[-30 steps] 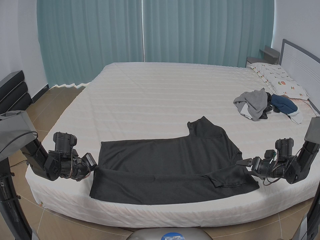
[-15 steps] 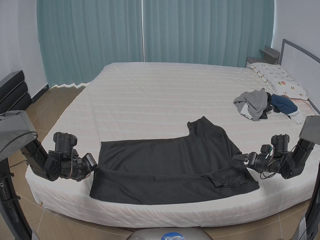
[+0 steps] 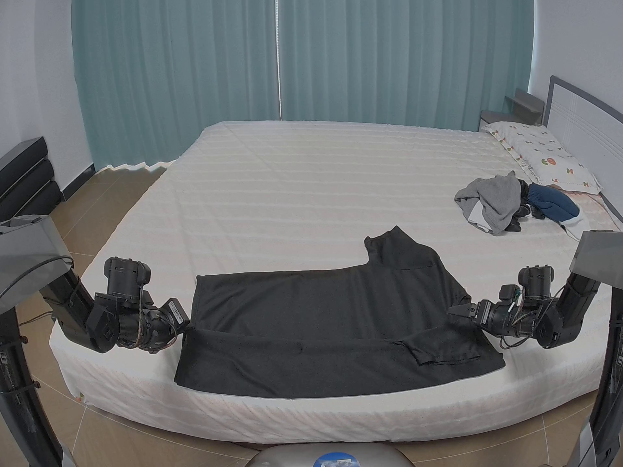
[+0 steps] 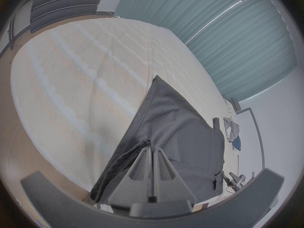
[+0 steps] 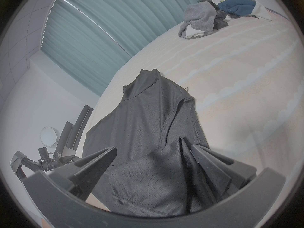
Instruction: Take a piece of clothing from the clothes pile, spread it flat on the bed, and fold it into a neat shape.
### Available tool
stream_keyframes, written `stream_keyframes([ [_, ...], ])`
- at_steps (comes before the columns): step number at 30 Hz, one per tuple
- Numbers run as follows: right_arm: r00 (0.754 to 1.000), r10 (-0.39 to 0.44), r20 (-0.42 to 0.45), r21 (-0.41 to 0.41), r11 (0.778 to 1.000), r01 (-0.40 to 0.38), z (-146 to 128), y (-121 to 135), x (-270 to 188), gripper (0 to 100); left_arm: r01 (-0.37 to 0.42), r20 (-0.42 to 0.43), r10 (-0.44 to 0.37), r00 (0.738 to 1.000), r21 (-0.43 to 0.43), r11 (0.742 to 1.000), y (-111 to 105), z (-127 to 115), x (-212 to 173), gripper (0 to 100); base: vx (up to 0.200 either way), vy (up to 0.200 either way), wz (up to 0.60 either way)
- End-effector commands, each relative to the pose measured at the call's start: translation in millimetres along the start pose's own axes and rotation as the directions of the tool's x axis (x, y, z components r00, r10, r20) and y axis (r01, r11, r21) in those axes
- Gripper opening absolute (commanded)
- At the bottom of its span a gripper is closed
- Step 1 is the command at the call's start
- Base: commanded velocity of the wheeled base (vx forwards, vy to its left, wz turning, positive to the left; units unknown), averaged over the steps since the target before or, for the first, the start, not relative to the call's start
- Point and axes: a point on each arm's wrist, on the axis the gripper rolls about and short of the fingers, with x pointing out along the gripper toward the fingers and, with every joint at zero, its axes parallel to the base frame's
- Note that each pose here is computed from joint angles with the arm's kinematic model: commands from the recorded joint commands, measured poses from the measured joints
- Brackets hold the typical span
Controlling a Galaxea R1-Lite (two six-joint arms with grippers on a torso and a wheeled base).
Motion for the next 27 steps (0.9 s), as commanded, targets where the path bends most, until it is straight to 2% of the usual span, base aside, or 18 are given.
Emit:
stream_keyframes([
  [1, 1.000, -0.010, -0.015, 0.002, 1.000, 0.010, -4.5, -5.4, 2.6, 0, -0.002, 0.000, 0.002, 1.000, -0.001, 1.000, 0.3, -0.2, 0.5, 0, 0.000, 0.000, 0.00],
  [6, 0.999, -0.033, -0.021, -0.047, 0.998, 0.032, -7.1, -15.0, -0.9, 0, -0.002, -0.002, 0.002, 1.000, -0.001, 1.000, 0.6, -0.5, 0.4, 0, 0.000, 0.000, 0.00],
  [10, 0.999, -0.038, -0.015, -0.044, 0.998, 0.037, -6.2, -16.6, -5.2, 0, 0.000, 0.000, 0.000, 1.000, 0.000, 1.000, 0.0, -0.2, -0.3, 0, 0.000, 0.000, 0.00],
  [16, 0.999, -0.022, 0.028, -0.036, 0.999, 0.023, 4.2, -6.9, -22.3, 0, 0.002, 0.005, -0.002, 1.000, 0.000, 1.000, -0.4, -0.1, -3.7, 0, 0.000, 0.000, 0.00],
  [27, 0.995, -0.018, 0.094, -0.022, 1.000, 0.021, 2.4, 12.3, -91.6, 0, 0.024, 0.043, -0.027, 0.999, 0.062, 0.998, -8.6, -0.5, -46.1, 0, 0.000, 0.000, 0.00],
])
